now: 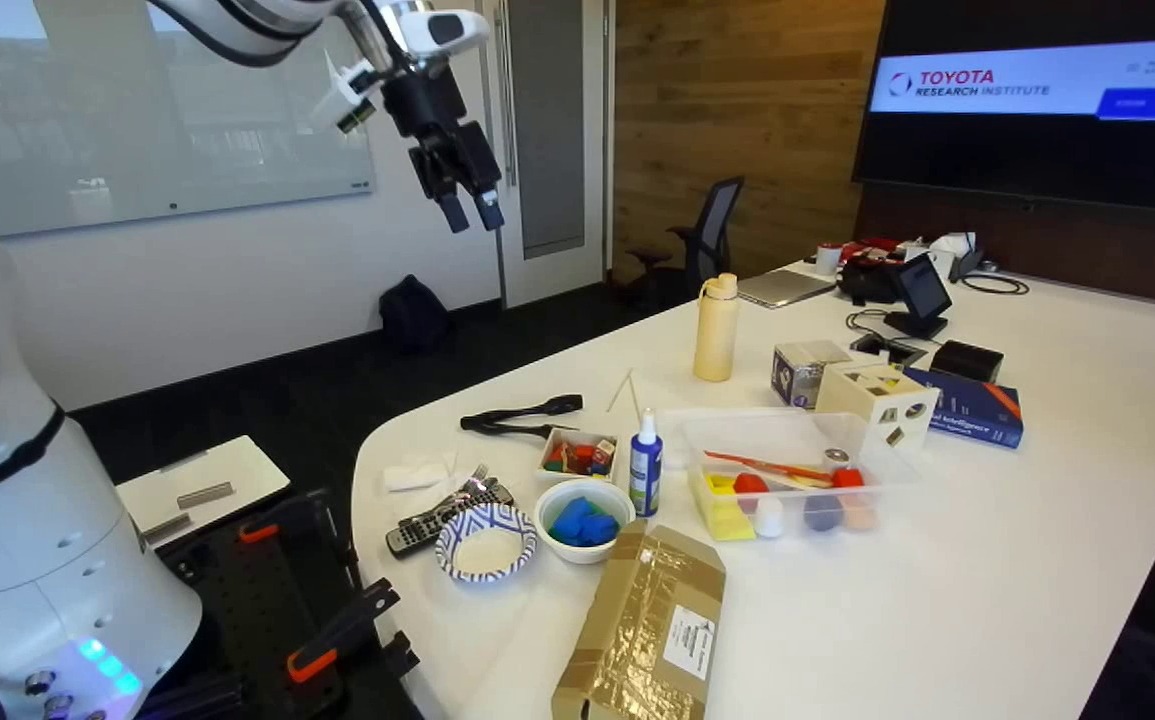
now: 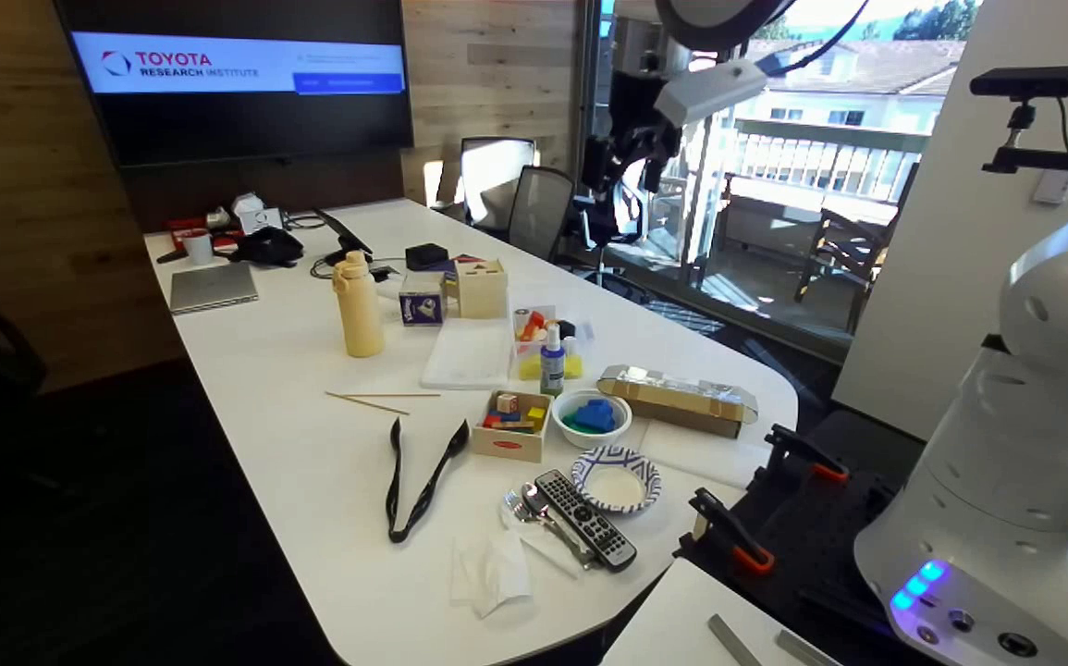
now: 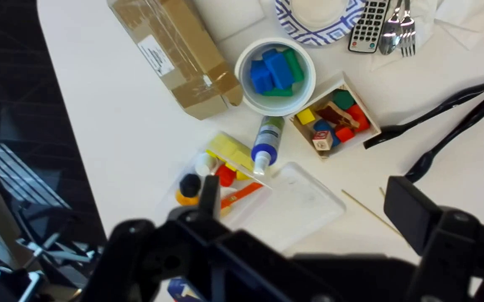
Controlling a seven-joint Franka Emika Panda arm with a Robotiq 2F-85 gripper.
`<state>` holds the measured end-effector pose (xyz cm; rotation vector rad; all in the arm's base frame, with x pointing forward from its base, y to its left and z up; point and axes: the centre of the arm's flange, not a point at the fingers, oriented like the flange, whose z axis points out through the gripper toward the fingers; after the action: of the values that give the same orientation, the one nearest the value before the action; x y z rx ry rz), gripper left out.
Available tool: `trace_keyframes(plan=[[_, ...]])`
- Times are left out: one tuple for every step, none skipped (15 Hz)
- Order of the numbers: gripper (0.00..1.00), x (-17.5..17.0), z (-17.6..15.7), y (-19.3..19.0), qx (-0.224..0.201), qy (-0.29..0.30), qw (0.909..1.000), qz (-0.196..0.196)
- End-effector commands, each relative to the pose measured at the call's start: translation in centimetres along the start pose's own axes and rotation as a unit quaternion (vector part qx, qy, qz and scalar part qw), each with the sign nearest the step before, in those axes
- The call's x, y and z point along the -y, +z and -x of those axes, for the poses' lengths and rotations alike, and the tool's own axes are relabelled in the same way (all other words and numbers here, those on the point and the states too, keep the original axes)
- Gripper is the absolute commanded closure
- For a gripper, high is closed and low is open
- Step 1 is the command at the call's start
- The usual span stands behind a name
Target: Pick up the object from the box and put it on the plate
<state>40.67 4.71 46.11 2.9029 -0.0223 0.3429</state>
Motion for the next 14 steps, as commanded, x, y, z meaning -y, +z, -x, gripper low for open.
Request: trace_keyframes(plan=[[0.0, 3.8, -4.2, 8.1, -0.022, -0.096, 0.9947, -0.031], [0.0, 4.9, -4.9, 10.4, -0.028, -0.122, 0.9912, -0.044], [0.0, 5.7, -5.5, 12.7, -0.03, -0.146, 0.987, -0.059], [0.0, 6.4, -6.0, 15.0, -0.026, -0.166, 0.9825, -0.081], [0.0, 5.4, -2.7, 11.0, -0.03, -0.127, 0.9898, -0.058], [0.0, 5.9, -3.0, 13.0, -0.027, -0.142, 0.9872, -0.067], [0.0, 6.2, -3.2, 14.5, -0.021, -0.15, 0.9858, -0.073], [0.0, 6.3, -3.6, 15.2, -0.017, -0.154, 0.9851, -0.075], [0.0, 6.4, -3.9, 15.4, -0.017, -0.155, 0.9849, -0.075], [0.0, 6.9, -3.9, 17.7, -0.008, -0.156, 0.9852, -0.07], [0.0, 7.1, -3.7, 19.7, -0.002, -0.158, 0.9849, -0.07], [0.0, 7.2, -3.7, 21.9, 0.005, -0.161, 0.9843, -0.073], [0.0, 7.1, -3.6, 23.5, 0.01, -0.16, 0.9844, -0.074], [0.0, 7.0, -3.5, 24.8, 0.015, -0.157, 0.9848, -0.072]])
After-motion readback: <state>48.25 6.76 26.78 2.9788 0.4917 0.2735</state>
